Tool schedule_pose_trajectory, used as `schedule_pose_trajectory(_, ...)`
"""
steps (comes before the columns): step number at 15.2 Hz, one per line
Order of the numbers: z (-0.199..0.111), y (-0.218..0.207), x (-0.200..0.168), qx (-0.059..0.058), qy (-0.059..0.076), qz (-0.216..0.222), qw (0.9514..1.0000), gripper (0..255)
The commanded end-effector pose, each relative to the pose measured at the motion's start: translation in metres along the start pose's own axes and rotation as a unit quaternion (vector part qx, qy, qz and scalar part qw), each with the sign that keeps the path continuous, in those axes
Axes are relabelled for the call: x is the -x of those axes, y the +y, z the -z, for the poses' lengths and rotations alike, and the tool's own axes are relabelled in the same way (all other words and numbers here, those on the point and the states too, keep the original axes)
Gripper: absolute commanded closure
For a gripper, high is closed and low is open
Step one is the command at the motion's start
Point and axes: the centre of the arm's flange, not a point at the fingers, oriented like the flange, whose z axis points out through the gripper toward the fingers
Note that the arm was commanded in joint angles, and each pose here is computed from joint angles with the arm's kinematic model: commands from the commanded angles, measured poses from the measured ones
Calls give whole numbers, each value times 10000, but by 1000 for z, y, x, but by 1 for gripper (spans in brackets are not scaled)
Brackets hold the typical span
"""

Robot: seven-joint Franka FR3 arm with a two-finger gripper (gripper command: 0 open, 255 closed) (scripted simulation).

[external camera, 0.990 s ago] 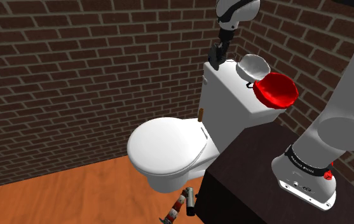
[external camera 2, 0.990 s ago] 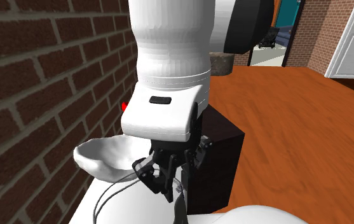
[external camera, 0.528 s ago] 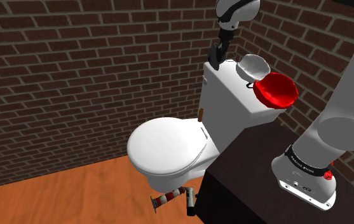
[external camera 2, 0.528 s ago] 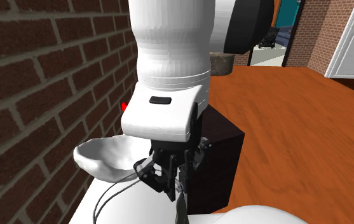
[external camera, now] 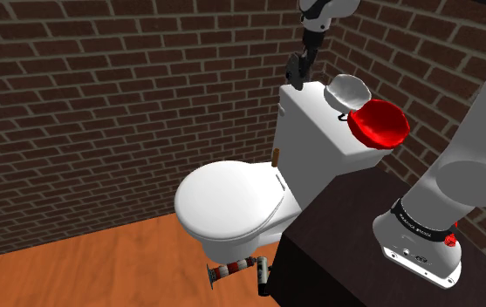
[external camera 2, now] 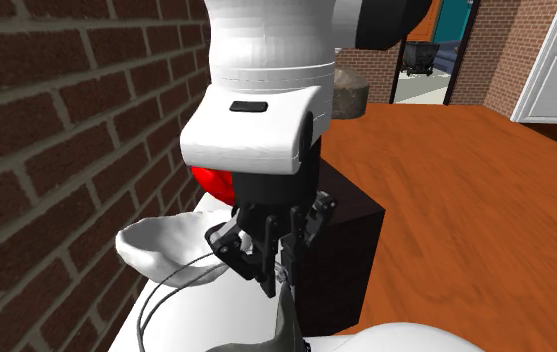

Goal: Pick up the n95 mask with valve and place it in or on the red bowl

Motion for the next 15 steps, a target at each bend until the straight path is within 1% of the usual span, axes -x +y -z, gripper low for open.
schedule_pose_trajectory(1, 11, 0, -1, 0, 0, 0, 10000, 255)
schedule_pose_trajectory(15, 85, 0, -4, 0, 0, 0, 10000, 255)
